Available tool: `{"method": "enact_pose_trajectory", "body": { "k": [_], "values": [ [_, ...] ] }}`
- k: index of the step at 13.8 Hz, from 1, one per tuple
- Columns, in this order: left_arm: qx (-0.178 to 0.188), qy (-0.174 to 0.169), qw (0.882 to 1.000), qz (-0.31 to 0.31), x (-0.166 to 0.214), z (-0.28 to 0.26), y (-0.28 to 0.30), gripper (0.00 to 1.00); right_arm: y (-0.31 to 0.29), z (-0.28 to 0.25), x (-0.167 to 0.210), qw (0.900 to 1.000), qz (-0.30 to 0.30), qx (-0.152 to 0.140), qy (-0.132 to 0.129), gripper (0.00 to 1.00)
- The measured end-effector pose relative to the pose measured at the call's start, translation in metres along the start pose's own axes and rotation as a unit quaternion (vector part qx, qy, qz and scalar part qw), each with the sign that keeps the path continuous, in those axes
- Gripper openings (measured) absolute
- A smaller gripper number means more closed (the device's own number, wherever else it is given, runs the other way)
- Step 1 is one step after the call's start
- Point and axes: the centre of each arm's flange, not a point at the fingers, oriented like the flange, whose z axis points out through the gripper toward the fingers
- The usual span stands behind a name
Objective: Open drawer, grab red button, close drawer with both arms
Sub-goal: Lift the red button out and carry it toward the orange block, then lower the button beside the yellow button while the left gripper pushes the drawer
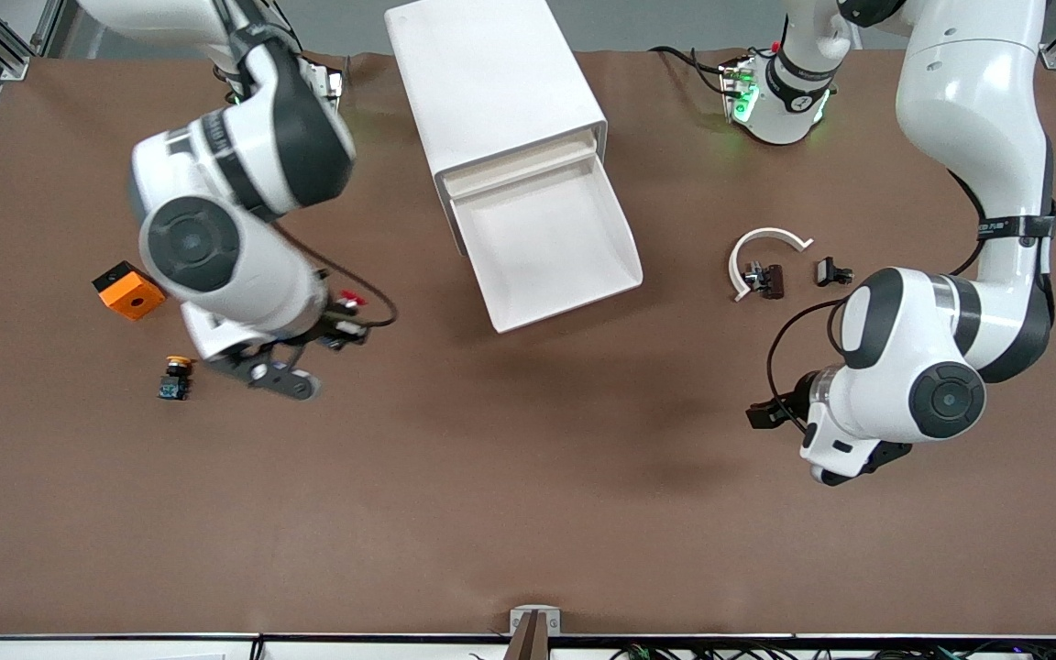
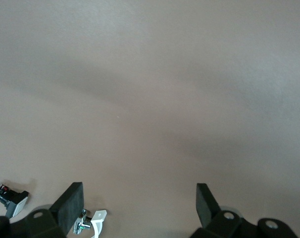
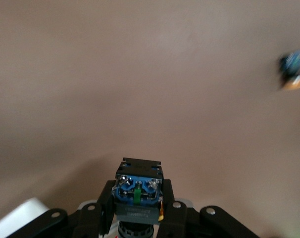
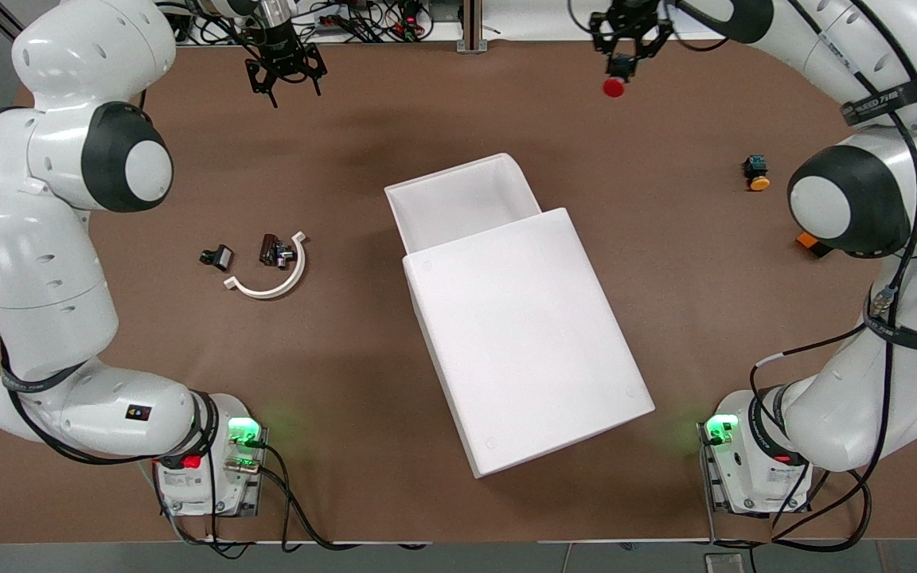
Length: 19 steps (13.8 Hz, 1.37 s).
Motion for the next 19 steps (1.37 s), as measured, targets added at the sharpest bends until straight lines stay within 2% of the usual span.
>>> {"method": "enact_pose_trajectory", "body": {
  "k": [2, 4, 6, 8, 12, 15, 19],
  "values": [
    [-0.004, -0.001, 1.000, 0.011, -0.008, 0.000, 0.012, 1.00, 0.048, 0.010, 0.035, 0.998, -0.065, 0.000, 0.003, 0.41],
    [-0.013, 0.004, 1.000, 0.023, -0.015, 0.001, 0.025, 1.00, 0.097, 0.029, 0.070, 0.992, -0.125, 0.011, 0.022, 0.41],
    [-0.020, 0.010, 0.999, 0.034, -0.023, 0.011, 0.039, 1.00, 0.137, 0.059, 0.098, 0.986, -0.158, 0.018, 0.043, 0.41],
    [-0.021, 0.013, 0.999, 0.046, -0.033, 0.027, 0.054, 1.00, 0.163, 0.100, 0.113, 0.985, -0.166, 0.021, 0.049, 0.41],
    [-0.022, 0.021, 0.998, 0.060, -0.058, 0.043, 0.085, 1.00, 0.171, 0.176, 0.106, 0.986, -0.165, 0.018, 0.024, 0.41],
    [-0.021, 0.023, 0.997, 0.068, -0.072, 0.056, 0.099, 1.00, 0.189, 0.213, 0.100, 0.987, -0.157, 0.013, 0.011, 0.41],
    [-0.022, 0.028, 0.996, 0.084, -0.091, 0.075, 0.117, 1.00, 0.209, 0.254, 0.095, 0.987, -0.153, 0.006, 0.036, 0.41]
  ]
}}
